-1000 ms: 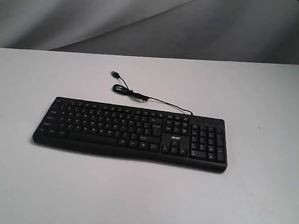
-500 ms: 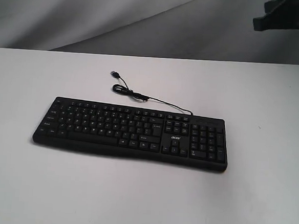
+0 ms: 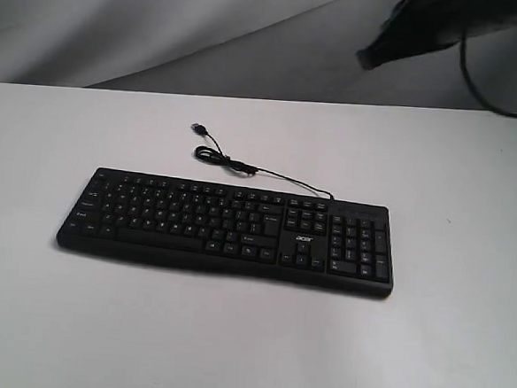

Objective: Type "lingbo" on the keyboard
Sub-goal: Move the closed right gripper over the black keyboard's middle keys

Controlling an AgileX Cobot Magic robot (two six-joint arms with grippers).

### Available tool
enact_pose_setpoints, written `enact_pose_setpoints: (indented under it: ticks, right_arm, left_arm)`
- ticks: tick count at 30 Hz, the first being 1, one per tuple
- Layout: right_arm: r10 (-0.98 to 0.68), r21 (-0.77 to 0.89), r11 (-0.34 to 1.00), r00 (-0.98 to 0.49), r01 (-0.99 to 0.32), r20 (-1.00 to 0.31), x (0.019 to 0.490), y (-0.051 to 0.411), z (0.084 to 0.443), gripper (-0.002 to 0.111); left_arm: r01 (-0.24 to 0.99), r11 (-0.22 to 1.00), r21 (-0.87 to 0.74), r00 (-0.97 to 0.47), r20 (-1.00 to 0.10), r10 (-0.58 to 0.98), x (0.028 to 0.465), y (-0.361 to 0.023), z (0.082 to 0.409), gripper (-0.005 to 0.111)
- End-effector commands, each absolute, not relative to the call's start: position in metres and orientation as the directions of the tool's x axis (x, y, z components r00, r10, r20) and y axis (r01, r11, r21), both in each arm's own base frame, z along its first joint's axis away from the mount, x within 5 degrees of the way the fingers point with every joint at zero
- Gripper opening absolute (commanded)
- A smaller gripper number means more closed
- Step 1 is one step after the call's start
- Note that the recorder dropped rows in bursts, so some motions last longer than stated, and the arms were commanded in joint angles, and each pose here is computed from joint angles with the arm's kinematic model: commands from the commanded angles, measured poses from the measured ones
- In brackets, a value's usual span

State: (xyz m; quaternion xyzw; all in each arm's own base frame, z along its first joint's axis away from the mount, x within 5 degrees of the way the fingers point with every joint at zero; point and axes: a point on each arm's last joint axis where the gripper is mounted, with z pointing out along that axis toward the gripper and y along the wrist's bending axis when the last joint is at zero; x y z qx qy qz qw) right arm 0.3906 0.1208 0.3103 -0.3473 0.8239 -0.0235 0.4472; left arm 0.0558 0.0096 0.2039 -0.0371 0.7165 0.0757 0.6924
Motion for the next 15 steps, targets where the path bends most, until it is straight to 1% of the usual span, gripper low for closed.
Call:
enact_pose_setpoints:
  ticks: [1,2,3,4,6,8,9,10,15]
  right_arm:
    - [-0.609,-0.017,0.33,-0.199,-0.944,-0.768,0.365,0.185,0.269,0.0]
    - [-0.618,0.031,0.31,-0.227,-0.95,-0.753,0.364,0.203,0.245,0.0]
    - [-0.632,0.035,0.307,-0.231,-0.951,-0.74,0.363,0.21,0.234,0.0]
    - [-0.67,0.026,0.28,-0.215,-0.96,-0.711,0.358,0.229,0.21,0.0]
    - [-0.716,0.041,0.202,-0.176,-0.978,-0.675,0.343,0.256,0.185,0.0]
    - [-0.734,0.031,0.182,-0.157,-0.983,-0.661,0.335,0.275,0.169,0.0]
    - [-0.736,-0.004,0.201,-0.148,-0.98,-0.661,0.334,0.284,0.164,0.0]
    - [-0.729,-0.041,0.249,-0.159,-0.968,-0.666,0.338,0.287,0.161,0.0]
    - [-0.732,-0.07,0.306,-0.188,-0.949,-0.655,0.348,0.283,0.147,0.0]
  left_arm:
    - [-0.151,0.987,0.055,-0.029,-0.998,0.051,0.056,0.009,0.203,0.001]
    - [-0.151,0.987,0.055,-0.029,-0.998,0.051,0.056,0.009,0.203,0.001]
    - [-0.151,0.987,0.055,-0.029,-0.998,0.051,0.056,0.009,0.203,0.001]
    - [-0.151,0.987,0.055,-0.029,-0.998,0.051,0.056,0.009,0.203,0.001]
    - [-0.151,0.987,0.055,-0.029,-0.998,0.051,0.056,0.009,0.203,0.001]
    - [-0.151,0.987,0.055,-0.029,-0.998,0.051,0.056,0.009,0.203,0.001]
    - [-0.151,0.987,0.055,-0.029,-0.998,0.051,0.056,0.009,0.203,0.001]
    - [-0.151,0.987,0.055,-0.029,-0.998,0.051,0.056,0.009,0.203,0.001]
    - [-0.151,0.987,0.055,-0.029,-0.998,0.051,0.056,0.009,0.203,0.001]
